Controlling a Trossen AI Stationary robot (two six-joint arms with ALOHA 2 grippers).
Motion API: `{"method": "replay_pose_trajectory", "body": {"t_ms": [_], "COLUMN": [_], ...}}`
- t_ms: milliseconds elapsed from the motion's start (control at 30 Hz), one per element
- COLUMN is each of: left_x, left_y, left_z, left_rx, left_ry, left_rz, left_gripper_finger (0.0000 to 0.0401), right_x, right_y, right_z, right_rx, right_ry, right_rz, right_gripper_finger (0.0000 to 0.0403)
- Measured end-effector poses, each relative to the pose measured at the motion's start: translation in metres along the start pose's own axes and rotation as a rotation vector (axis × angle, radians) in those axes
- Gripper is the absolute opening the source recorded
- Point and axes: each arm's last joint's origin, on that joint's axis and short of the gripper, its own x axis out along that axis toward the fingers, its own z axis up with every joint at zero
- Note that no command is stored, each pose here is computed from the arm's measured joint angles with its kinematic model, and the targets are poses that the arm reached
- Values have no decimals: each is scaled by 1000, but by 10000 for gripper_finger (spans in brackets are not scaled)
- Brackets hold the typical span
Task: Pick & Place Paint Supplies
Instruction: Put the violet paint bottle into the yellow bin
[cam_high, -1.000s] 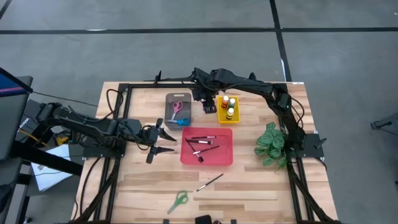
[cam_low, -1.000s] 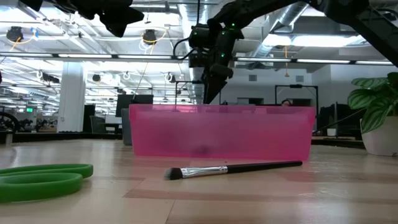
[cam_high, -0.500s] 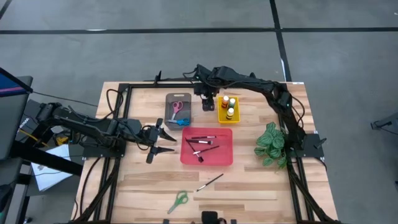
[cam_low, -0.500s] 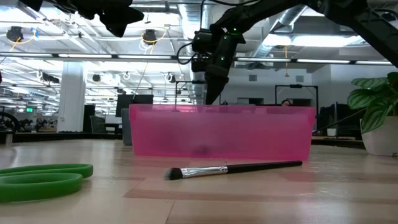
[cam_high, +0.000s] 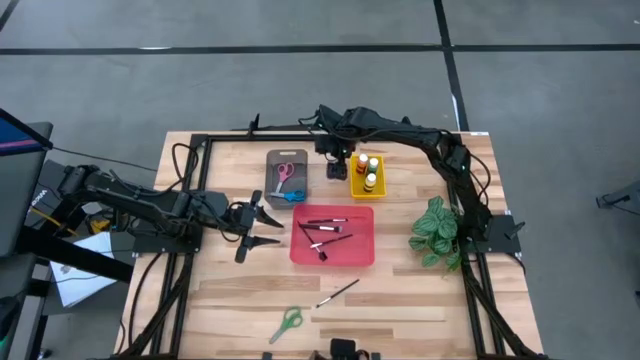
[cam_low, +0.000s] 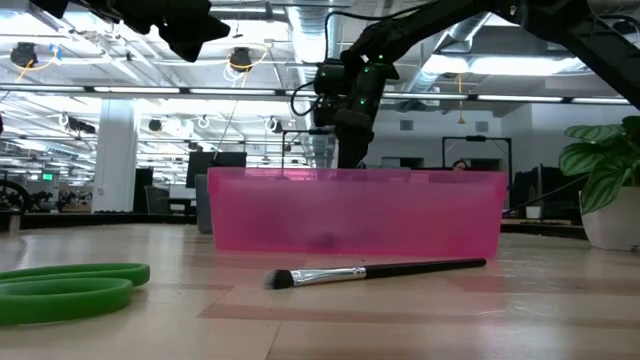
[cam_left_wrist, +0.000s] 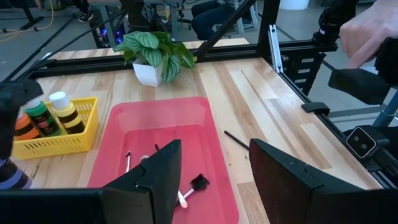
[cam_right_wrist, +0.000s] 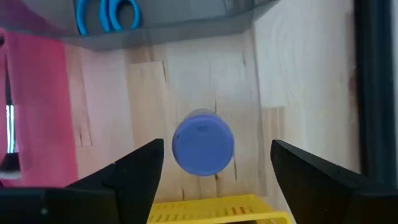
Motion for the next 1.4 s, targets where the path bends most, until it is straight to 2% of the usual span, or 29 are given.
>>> {"method": "replay_pose_trajectory", "body": {"t_ms": [200,600,733,1167,1400], "left_x": [0,0,0,0,0], "left_y": [0,0,0,0,1], "left_z": [0,0,0,0,0], "left_rx": [0,0,0,1,2], "left_ry": [0,0,0,0,0], "left_rz": [2,2,1,3,4], "left_gripper_finger": [181,181,181,181,181], "right_x": [14,37,39,40,40], "right_y": [-1,-8,-15,-26,-26], "right_z": [-9,-20,-23,-24,-22], "right_rx": [9,12,34,48,35], "right_ry": [33,-14,-41,-118,-132], "right_rz": [15,39,76,94,88], "right_gripper_finger": [292,292,292,290,261]}}
